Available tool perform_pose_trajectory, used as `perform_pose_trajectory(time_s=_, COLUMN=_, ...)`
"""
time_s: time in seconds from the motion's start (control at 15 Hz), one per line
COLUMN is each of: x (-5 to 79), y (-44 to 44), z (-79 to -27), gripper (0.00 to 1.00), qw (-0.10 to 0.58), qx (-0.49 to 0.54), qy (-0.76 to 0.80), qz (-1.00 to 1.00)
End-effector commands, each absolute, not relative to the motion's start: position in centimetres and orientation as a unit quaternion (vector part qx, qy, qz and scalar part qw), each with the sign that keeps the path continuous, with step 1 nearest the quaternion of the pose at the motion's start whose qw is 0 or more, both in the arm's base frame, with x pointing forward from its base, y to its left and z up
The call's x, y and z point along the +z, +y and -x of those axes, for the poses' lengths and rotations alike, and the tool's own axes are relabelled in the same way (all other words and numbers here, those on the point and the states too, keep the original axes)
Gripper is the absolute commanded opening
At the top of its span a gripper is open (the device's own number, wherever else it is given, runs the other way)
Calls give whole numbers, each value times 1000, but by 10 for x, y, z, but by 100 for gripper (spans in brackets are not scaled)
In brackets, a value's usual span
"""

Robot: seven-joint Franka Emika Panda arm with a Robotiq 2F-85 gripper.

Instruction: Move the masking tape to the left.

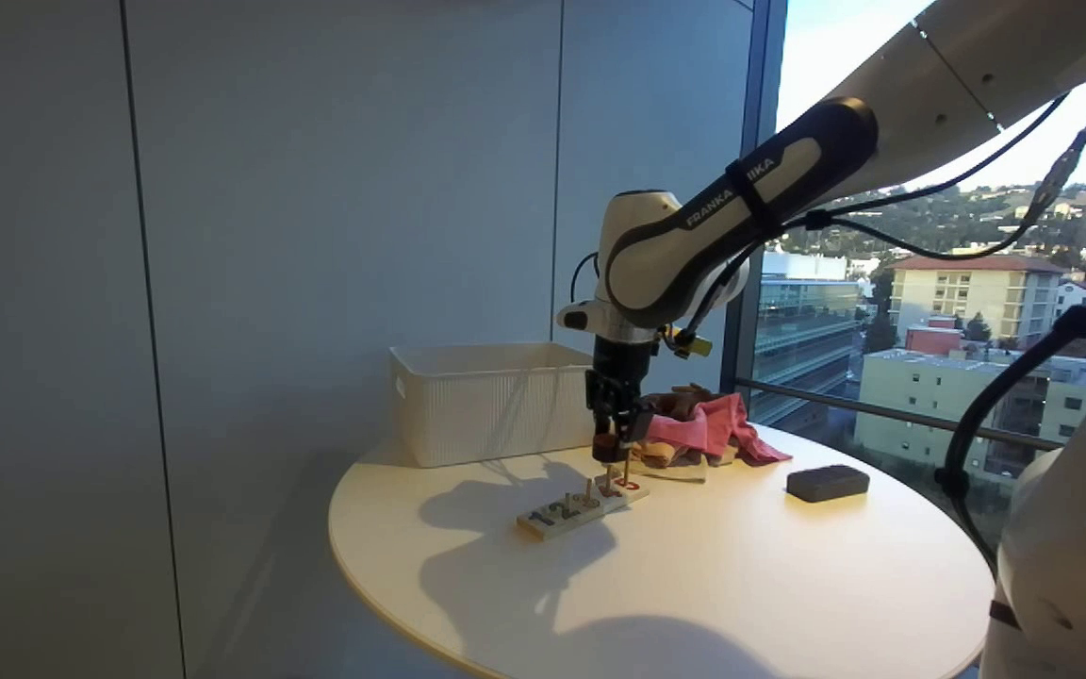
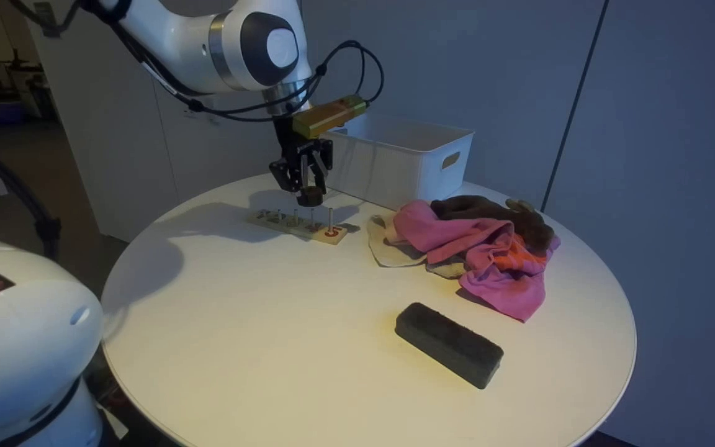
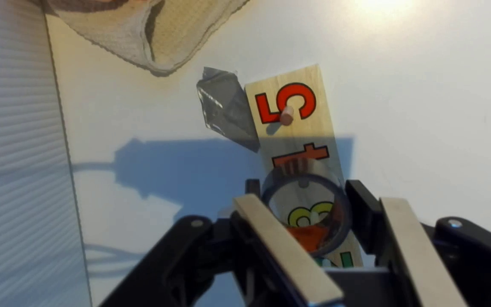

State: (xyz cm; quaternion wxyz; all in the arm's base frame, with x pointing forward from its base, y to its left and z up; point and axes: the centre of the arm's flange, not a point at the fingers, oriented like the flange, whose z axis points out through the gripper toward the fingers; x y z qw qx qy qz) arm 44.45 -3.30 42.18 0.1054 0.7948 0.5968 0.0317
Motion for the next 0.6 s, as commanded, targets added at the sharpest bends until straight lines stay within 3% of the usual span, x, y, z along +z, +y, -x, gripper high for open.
perform_pose_trajectory(time_s=0.0, x=418, y=-42, z=-453, gripper=27, qw=119, qx=31, qy=586, qz=-801)
perform_pose_trajectory(time_s=0.53, x=402, y=-43, z=-457, gripper=27, qw=101, qx=18, qy=585, qz=-804)
